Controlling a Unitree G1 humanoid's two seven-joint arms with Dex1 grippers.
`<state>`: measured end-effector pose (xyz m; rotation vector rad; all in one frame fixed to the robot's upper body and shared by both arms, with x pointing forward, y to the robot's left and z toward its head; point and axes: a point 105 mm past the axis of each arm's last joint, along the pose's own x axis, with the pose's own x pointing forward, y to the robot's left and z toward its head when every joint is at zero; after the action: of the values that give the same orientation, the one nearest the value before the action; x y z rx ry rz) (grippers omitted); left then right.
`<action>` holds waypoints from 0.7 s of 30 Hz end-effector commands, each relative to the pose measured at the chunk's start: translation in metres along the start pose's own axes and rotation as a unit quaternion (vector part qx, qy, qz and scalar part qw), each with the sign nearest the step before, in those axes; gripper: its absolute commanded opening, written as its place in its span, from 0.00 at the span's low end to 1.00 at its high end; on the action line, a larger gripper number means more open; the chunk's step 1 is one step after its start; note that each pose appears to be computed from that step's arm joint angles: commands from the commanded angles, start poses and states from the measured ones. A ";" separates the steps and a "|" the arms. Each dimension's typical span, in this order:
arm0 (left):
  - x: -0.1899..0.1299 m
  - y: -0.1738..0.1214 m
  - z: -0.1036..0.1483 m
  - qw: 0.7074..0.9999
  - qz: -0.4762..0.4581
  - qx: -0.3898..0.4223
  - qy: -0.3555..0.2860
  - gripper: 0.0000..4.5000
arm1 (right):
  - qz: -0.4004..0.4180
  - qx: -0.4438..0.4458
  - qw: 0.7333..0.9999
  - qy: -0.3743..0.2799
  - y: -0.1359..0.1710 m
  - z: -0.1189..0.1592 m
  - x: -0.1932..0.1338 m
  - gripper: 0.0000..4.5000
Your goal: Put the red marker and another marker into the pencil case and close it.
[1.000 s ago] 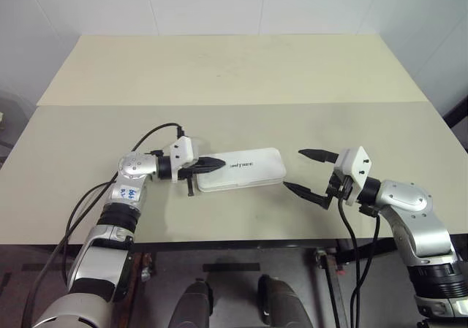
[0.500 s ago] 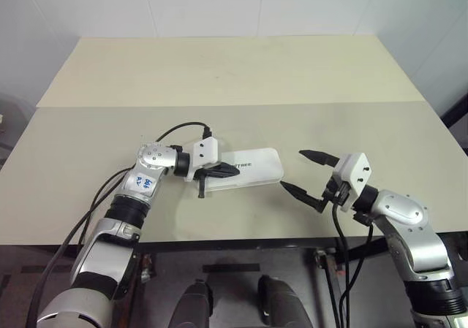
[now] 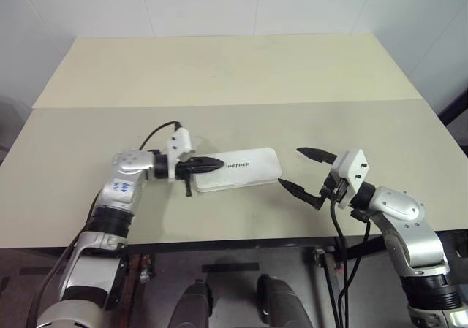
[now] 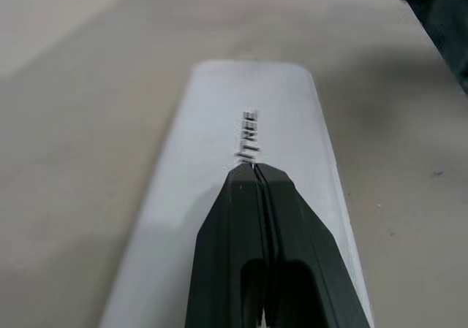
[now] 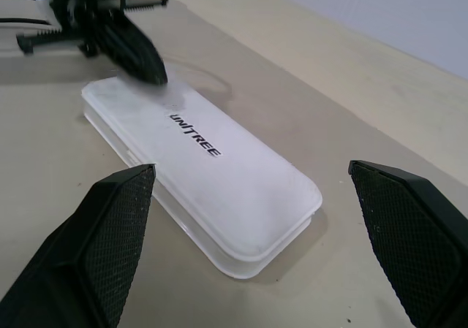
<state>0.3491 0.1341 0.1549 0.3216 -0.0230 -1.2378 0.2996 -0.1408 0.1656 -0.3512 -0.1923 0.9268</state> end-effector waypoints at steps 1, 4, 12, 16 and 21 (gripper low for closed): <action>-0.040 -0.004 0.012 0.999 0.017 0.011 -0.029 0.09 | 0.019 -0.017 1.000 -0.007 -0.006 0.008 -0.005 1.00; -0.058 -0.011 0.009 1.000 0.018 0.014 -0.021 0.28 | 0.031 -0.022 0.999 -0.003 -0.010 0.008 -0.010 1.00; -0.094 -0.027 -0.001 0.997 0.069 0.009 0.011 0.90 | 0.072 -0.030 0.997 0.001 -0.024 0.012 -0.020 1.00; -0.093 -0.030 0.002 0.997 0.071 0.010 0.005 1.00 | 0.088 -0.036 0.995 0.003 -0.026 0.013 -0.018 1.00; -0.087 -0.024 0.005 0.997 0.074 0.024 -0.002 1.00 | 0.108 -0.050 0.993 0.014 -0.028 0.009 -0.019 1.00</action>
<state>0.2946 0.2088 0.1562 0.3258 -0.0272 -1.0943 0.3068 -0.1677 0.1762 -0.4335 -0.1491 1.1170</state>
